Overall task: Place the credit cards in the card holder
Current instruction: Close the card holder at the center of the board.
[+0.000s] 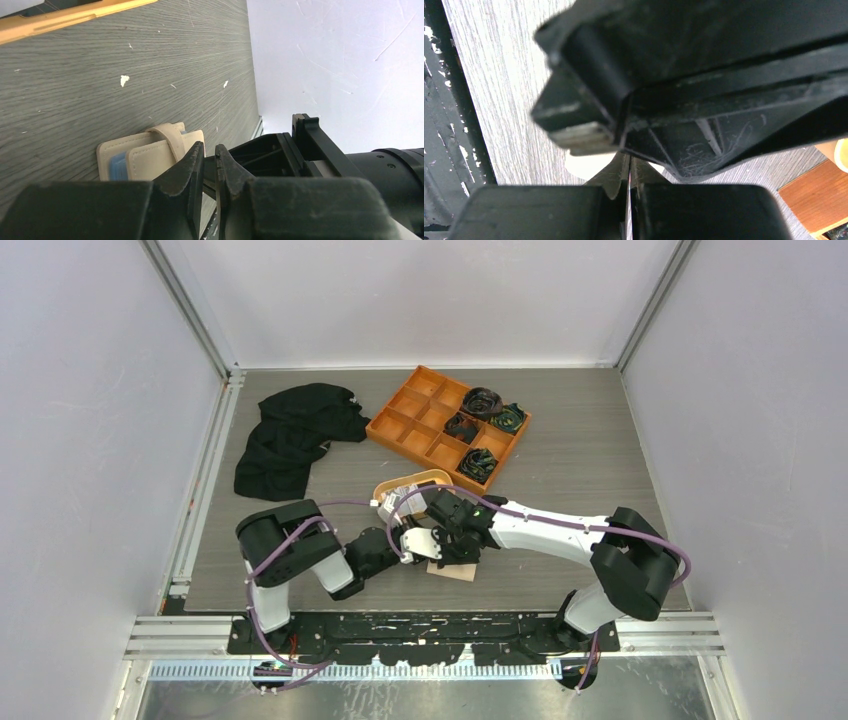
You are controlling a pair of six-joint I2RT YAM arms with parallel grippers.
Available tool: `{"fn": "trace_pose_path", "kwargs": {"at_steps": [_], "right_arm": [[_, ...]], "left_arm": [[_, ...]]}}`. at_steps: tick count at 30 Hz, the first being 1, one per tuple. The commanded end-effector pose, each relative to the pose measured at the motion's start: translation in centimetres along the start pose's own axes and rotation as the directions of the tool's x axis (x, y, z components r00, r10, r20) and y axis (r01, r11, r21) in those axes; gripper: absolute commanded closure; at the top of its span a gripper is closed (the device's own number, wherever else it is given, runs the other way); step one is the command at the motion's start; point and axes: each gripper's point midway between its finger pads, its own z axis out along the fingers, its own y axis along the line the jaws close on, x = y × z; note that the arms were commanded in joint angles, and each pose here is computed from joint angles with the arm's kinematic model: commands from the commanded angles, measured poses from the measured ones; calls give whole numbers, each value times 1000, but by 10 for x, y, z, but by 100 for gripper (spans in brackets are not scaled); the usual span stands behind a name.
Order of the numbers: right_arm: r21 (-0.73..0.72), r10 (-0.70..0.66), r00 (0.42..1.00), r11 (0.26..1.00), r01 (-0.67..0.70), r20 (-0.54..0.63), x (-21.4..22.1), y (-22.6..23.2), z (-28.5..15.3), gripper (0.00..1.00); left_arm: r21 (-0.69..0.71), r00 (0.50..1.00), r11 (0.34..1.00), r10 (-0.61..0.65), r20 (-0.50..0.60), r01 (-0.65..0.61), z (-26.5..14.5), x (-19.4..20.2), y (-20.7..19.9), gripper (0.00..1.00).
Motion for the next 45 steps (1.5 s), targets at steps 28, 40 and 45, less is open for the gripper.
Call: {"fn": "trace_pose_path", "kwargs": {"at_steps": [28,40,45], "right_arm": [[5,113,987,993,-114,115,-20,-15,-25,77],[21,182,964,982,-189,193,-21,-31,-32,88],[-3,178,969,984,-180,169,-19,-25,-22,91]], "left_arm": [[-98,994,993,-73,-78,65,2,28,48,93],[-95,994,994,-67,-82,59,3,28,48,93],[-95,994,994,-66,-82,58,3,28,48,94]]}}
